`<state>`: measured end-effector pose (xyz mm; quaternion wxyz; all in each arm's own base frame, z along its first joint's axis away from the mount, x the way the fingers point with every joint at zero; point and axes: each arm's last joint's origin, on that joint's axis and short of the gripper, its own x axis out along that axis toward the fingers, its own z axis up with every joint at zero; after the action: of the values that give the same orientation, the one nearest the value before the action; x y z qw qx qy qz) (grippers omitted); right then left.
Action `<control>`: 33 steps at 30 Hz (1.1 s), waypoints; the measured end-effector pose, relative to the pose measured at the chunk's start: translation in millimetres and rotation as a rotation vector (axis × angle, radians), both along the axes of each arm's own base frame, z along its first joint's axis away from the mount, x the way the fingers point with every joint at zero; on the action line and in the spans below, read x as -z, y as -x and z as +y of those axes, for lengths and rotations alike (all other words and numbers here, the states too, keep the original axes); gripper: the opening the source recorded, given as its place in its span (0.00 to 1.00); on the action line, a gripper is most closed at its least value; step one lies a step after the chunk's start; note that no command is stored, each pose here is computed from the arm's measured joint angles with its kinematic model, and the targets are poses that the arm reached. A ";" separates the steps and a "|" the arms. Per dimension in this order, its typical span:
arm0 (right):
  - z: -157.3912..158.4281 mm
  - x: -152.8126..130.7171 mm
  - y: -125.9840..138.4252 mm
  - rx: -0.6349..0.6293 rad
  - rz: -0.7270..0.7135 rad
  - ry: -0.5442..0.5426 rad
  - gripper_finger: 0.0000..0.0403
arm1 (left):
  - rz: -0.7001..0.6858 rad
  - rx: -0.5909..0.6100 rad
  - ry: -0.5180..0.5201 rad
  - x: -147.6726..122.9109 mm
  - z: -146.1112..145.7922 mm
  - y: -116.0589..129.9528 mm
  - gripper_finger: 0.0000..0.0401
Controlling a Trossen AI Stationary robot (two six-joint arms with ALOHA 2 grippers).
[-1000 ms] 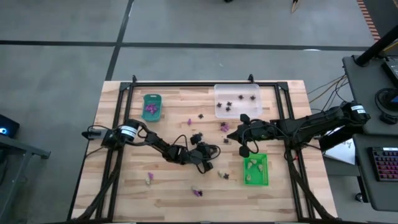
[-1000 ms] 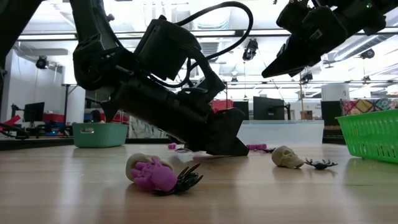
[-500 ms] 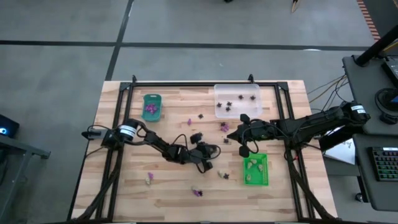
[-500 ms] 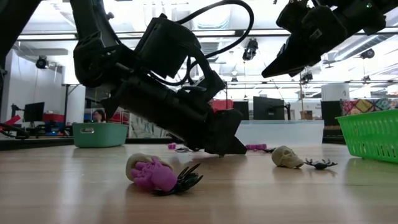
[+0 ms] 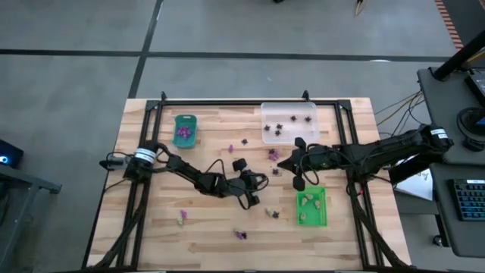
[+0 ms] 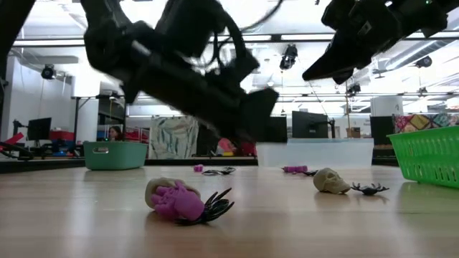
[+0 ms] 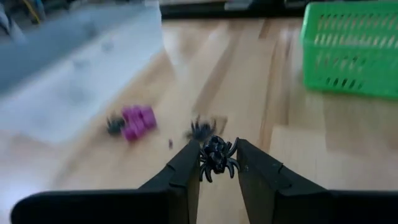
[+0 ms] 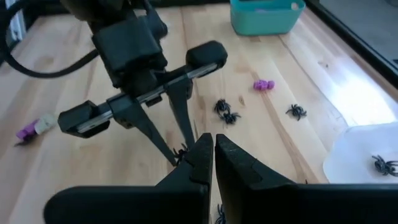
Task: Sort Halloween decoration
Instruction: Put the black spider toy into the white bin
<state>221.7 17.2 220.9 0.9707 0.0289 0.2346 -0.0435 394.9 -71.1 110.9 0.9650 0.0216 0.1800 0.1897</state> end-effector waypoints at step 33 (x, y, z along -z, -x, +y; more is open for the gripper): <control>-1.5 -21.4 15.6 0.004 -0.101 -0.019 0.02 | 0.065 0.038 0.042 -77.8 198.7 -27.8 0.17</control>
<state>206.1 15.6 242.3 0.9809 0.0406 0.1855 -0.0419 422.7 127.5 188.8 0.9623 0.0109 0.2145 0.1669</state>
